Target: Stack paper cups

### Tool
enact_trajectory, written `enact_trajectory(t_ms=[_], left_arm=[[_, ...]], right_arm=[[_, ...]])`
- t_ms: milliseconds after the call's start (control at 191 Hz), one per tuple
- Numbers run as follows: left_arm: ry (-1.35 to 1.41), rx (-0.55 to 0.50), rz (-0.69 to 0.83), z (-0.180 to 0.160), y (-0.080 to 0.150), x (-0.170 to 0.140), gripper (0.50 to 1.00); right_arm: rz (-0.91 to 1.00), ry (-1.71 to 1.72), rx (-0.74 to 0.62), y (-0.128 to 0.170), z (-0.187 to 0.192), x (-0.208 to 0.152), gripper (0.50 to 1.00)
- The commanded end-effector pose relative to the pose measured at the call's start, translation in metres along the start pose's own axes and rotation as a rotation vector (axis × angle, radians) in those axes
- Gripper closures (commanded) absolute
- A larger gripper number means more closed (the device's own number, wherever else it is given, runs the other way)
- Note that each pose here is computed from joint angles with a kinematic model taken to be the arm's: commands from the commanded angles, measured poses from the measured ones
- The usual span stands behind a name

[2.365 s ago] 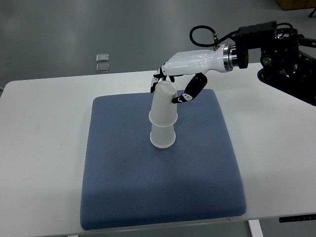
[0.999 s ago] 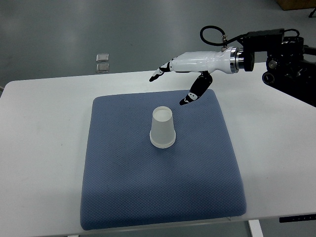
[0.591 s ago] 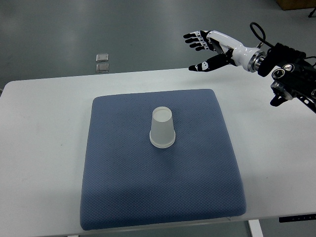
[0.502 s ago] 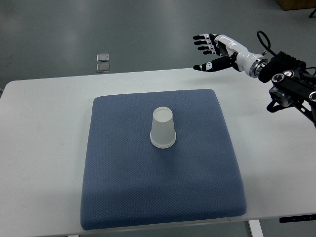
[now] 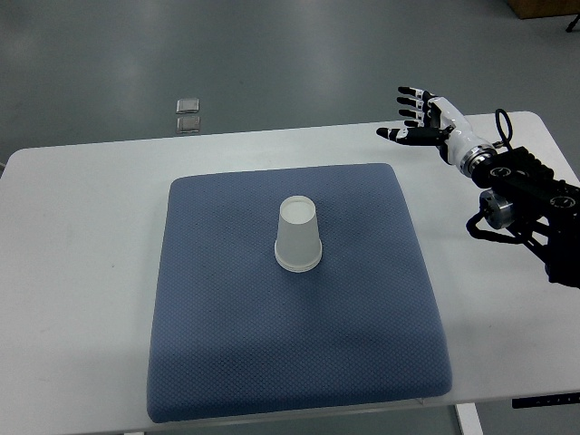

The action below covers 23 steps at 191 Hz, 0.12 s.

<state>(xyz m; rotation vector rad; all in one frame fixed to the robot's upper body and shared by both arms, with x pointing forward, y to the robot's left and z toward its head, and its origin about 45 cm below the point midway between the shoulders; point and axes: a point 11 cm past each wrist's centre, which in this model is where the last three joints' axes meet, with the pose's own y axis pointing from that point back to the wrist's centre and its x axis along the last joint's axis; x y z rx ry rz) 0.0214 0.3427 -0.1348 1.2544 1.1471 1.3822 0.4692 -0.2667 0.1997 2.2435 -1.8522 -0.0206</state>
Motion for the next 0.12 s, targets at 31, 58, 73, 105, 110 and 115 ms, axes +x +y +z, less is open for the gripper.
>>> enact_trajectory(t_ms=[31,58,73,105,110,115], left_arm=[[0.0,0.0,0.0,0.0,0.0,0.0,0.5],[0.0,0.0,0.0,0.0,0.0,0.0,0.5],[0.0,0.0,0.0,0.0,0.0,0.0,0.5],[0.0,0.0,0.0,0.0,0.0,0.0,0.5],[0.0,0.0,0.0,0.0,0.0,0.0,0.5],[0.0,0.0,0.0,0.0,0.0,0.0,0.5]], right_arm=[[0.0,-0.014,-0.015,0.0026,0.0096,-0.0032,0.587],[-0.001,-0.013,-0.016,0.0029,0.0104,-0.0032,0.589],[-0.001,-0.013,-0.013,0.0029,0.0101,-0.0032,0.587],[-0.003,-0.015,-0.011,0.0033,0.011,-0.0045,0.587],[-0.003,-0.015,-0.011,0.0033,0.011,-0.0045,0.587],[-0.001,-0.015,-0.012,0.0036,0.0118,-0.0043,0.587]])
